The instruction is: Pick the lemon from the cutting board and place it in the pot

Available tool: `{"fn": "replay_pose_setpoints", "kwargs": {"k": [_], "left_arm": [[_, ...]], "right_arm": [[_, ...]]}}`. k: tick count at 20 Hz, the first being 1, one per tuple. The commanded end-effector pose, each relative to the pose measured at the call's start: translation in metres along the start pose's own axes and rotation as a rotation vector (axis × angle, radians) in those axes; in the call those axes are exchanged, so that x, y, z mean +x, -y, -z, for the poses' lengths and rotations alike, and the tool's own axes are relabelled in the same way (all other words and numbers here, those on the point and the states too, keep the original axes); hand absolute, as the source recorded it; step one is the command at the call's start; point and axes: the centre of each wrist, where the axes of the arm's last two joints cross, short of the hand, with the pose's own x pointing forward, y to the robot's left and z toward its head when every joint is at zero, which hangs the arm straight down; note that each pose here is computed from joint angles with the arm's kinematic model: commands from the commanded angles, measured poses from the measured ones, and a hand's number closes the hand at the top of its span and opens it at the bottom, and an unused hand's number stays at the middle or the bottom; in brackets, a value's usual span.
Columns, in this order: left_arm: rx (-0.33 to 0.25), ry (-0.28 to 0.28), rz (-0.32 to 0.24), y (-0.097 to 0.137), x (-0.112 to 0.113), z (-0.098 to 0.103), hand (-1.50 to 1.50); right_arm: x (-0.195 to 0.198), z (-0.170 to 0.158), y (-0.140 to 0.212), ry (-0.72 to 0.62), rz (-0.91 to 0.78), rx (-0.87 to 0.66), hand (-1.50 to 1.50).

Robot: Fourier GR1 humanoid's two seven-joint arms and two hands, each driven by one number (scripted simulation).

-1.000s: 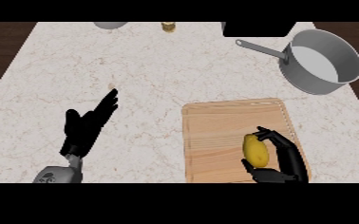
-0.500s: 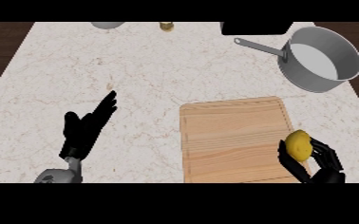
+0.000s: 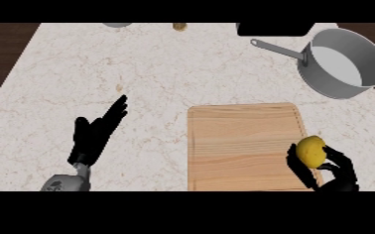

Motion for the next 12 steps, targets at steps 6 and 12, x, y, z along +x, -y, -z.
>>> {"fn": "replay_pose_setpoints", "kwargs": {"k": [6,12], "left_arm": [[-0.004,0.016,0.004,0.001,0.009,0.008,0.0],[-0.004,0.005,0.018,0.003,0.009,0.01,0.0]], "right_arm": [[0.019,0.028,0.001,0.116,-0.145,-0.111,1.5],[0.043,0.088,0.001,0.096,-0.24,-0.092,1.5]]}}
